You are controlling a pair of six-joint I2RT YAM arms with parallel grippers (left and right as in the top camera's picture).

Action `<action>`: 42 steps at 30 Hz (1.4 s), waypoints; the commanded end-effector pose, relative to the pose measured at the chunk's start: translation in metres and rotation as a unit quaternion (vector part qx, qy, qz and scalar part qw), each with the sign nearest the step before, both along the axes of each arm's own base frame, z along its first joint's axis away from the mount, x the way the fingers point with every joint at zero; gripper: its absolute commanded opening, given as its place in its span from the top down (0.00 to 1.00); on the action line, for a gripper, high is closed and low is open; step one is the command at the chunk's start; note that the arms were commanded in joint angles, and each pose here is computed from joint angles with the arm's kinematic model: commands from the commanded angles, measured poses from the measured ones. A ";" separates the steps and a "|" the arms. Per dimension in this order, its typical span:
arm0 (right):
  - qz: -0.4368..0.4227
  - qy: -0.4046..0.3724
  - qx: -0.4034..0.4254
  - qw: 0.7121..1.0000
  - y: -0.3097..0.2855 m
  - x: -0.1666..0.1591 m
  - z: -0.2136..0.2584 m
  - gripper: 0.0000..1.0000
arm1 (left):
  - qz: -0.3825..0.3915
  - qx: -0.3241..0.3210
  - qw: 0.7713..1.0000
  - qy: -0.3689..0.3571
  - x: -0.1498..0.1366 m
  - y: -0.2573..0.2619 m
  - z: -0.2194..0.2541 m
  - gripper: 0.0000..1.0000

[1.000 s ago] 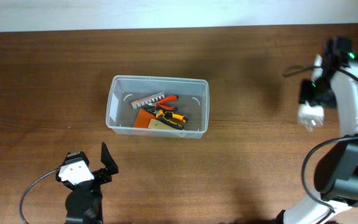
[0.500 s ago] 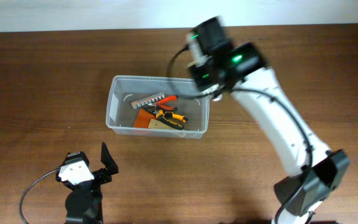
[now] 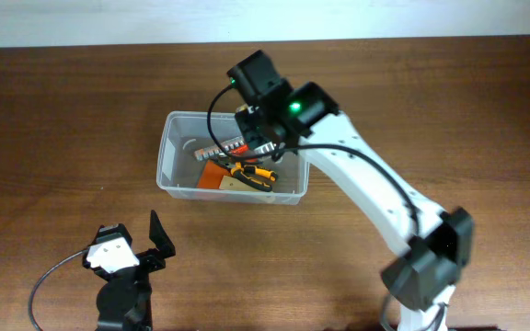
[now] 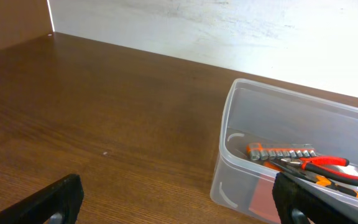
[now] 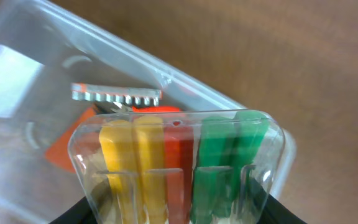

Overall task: Pack container
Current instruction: 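Lower the marker box into the container and open the gripper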

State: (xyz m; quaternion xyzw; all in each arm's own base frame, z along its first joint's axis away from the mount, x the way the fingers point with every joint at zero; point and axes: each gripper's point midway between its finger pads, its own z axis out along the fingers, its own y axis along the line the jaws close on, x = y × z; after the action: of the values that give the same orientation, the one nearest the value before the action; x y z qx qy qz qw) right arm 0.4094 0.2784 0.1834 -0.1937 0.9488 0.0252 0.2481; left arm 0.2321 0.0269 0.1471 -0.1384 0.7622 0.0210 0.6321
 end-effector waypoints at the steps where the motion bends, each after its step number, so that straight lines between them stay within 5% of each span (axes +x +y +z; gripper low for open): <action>1: -0.067 0.030 0.005 0.997 0.000 0.005 -0.030 0.78 | -0.001 0.004 1.000 0.000 0.000 0.000 0.000 0.01; 28: -0.136 0.130 -0.036 0.982 -0.015 -0.016 -0.118 0.76 | -0.001 0.004 1.000 0.000 0.000 0.000 0.000 0.01; 37: -0.141 0.123 -0.026 0.982 -0.018 -0.010 -0.105 0.25 | -0.001 0.004 1.000 0.000 0.000 0.000 0.000 0.01; 42: -0.123 0.075 0.008 0.989 -0.014 0.008 -0.049 0.20 | -0.001 0.004 1.000 0.000 0.000 0.000 0.000 0.01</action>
State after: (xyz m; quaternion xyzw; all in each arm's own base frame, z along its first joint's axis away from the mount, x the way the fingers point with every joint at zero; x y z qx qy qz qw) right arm 0.3991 0.2615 0.0814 -0.0705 0.9901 -0.0138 0.1209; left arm 0.2321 0.0269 0.1473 -0.1384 0.7621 0.0209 0.6322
